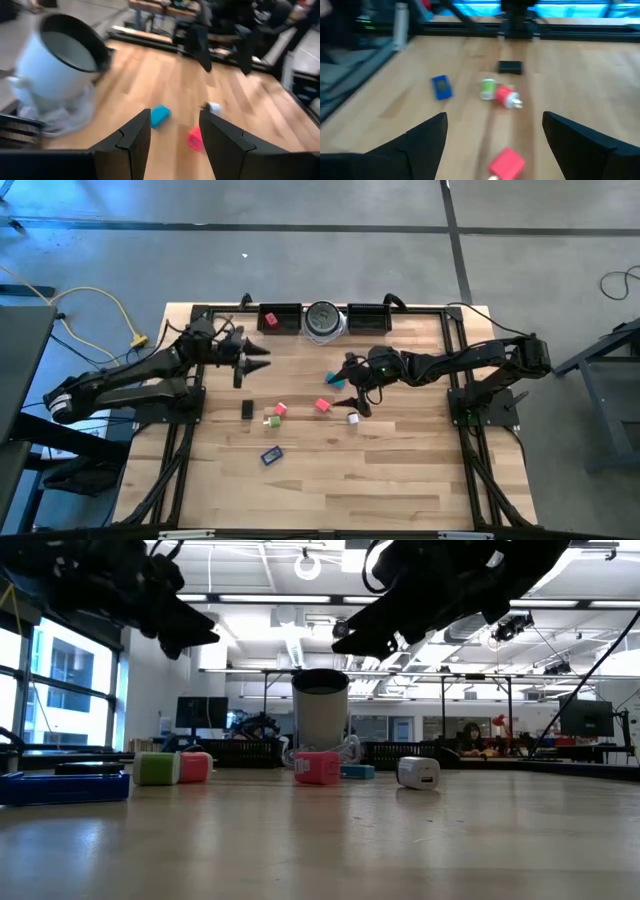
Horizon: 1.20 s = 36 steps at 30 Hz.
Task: Pick & Place Office items
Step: Put the light blue digital clock into the right black basket
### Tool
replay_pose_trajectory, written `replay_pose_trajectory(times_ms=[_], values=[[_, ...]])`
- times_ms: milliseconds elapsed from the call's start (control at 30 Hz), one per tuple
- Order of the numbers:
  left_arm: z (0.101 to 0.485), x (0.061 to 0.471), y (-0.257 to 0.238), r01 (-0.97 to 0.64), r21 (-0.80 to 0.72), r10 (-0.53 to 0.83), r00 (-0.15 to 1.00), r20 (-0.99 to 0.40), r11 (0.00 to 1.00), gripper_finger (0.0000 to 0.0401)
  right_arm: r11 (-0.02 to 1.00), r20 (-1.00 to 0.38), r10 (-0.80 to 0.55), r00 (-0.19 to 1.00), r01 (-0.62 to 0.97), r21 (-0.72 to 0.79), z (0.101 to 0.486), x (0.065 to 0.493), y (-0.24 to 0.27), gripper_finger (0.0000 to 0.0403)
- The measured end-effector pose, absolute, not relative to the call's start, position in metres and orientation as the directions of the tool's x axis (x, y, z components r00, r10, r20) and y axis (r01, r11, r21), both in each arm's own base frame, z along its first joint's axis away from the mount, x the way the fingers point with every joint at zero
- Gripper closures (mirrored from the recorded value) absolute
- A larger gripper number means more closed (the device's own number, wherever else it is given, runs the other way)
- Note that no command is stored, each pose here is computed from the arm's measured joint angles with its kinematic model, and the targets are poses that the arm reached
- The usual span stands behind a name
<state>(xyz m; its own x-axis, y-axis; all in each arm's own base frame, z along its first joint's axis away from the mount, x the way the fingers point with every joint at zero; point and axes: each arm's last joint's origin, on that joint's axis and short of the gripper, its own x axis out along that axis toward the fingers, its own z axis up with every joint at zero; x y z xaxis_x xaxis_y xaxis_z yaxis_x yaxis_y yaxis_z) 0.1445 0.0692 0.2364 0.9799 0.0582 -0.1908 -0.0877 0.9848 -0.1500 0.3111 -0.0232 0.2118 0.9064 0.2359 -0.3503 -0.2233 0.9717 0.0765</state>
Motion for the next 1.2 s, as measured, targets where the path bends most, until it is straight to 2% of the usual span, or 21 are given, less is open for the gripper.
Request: replay_pose_trajectory(times_ms=[267,433,633,767,1033,1200], values=[[0.236,0.151,0.04,0.133,-0.238,-0.182,0.964,-0.196,0.962,0.0238,0.911,-0.293,0.409,0.864,-0.369,0.185,0.219,0.309,-0.018,0.0089],[0.239,0.152,0.023,0.244,-0.21,-0.282,0.942,-0.179,0.947,0.0238,0.891,-0.228,0.449,0.864,-0.415,0.184,0.238,0.3,-0.016,0.0089],[0.253,0.14,0.013,0.198,-0.107,-0.207,0.975,-0.08,0.974,0.0238,0.92,-0.147,0.387,0.91,-0.368,0.137,0.263,0.289,-0.016,0.0089],[0.259,0.129,0.009,0.124,-0.07,-0.127,0.991,-0.04,0.99,0.0238,0.941,-0.171,0.325,0.93,-0.3,0.156,0.265,0.285,-0.018,0.0089],[0.25,0.119,-0.001,0.091,-0.107,-0.106,0.985,-0.137,0.99,0.0238,0.961,-0.363,0.254,0.897,-0.191,0.2,0.246,0.28,-0.018,0.0089],[0.244,0.118,-0.005,0.081,-0.152,-0.111,0.974,-0.196,0.985,0.0238,0.972,-0.407,0.22,0.887,-0.161,0.173,0.242,0.279,-0.012,0.0089]])
